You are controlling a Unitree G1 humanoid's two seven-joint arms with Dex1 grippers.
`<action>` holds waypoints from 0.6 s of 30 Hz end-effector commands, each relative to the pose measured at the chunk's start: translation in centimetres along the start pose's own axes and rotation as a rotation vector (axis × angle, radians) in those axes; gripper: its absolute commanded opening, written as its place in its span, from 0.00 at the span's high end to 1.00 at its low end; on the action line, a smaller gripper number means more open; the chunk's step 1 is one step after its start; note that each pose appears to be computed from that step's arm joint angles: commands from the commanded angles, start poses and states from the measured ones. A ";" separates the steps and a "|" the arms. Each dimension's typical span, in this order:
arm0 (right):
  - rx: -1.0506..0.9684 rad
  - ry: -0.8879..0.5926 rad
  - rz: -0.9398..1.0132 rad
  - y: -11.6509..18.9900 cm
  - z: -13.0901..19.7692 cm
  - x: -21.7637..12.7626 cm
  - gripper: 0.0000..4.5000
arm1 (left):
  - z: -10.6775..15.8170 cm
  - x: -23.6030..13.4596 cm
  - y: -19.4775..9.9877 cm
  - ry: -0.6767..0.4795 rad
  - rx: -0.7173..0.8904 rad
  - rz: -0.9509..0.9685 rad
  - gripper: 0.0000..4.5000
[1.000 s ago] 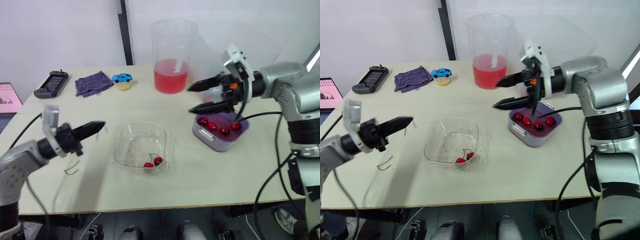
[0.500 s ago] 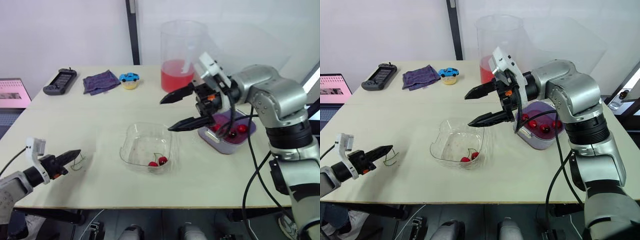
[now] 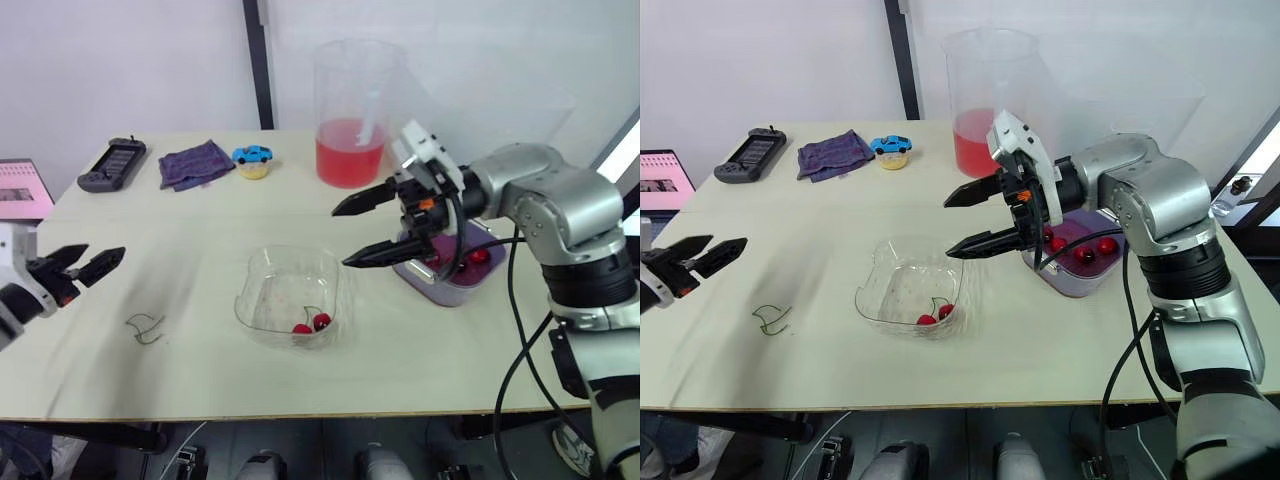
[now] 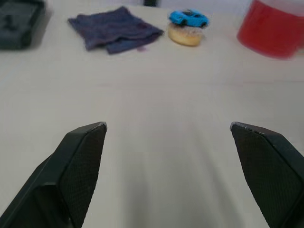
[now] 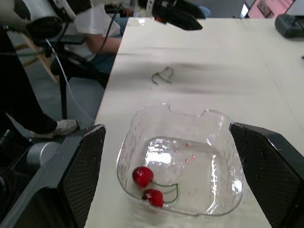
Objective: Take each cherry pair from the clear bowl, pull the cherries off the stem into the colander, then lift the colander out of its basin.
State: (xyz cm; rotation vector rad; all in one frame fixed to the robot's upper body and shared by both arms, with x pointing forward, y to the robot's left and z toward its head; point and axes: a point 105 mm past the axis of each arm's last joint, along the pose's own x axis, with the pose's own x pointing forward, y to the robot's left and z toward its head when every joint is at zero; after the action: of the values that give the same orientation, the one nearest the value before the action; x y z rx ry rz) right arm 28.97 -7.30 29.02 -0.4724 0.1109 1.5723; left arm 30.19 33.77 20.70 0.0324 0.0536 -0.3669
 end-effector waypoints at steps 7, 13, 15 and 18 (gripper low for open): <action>-0.107 0.104 -0.115 -2.7 1.0 3.7 0.00 | 2.6 -0.4 -12.2 0.128 0.289 -0.644 0.01; -0.073 0.387 0.002 -2.7 -0.5 6.9 0.00 | 1.4 -1.1 -15.6 0.191 0.379 -0.787 0.01; -0.057 0.436 0.007 -3.1 -0.5 8.0 0.00 | 1.3 -1.1 -15.8 0.187 0.384 -0.786 0.01; -0.022 0.490 0.077 -2.2 -0.2 10.2 0.00 | 0.4 -1.5 -15.7 0.216 0.381 -0.775 0.01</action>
State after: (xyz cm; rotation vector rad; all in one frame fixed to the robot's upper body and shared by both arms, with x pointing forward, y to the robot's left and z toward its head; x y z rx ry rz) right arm 32.01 1.47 24.82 -0.8407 0.4876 1.4877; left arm 23.33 19.54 20.51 0.4054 0.2274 -1.1544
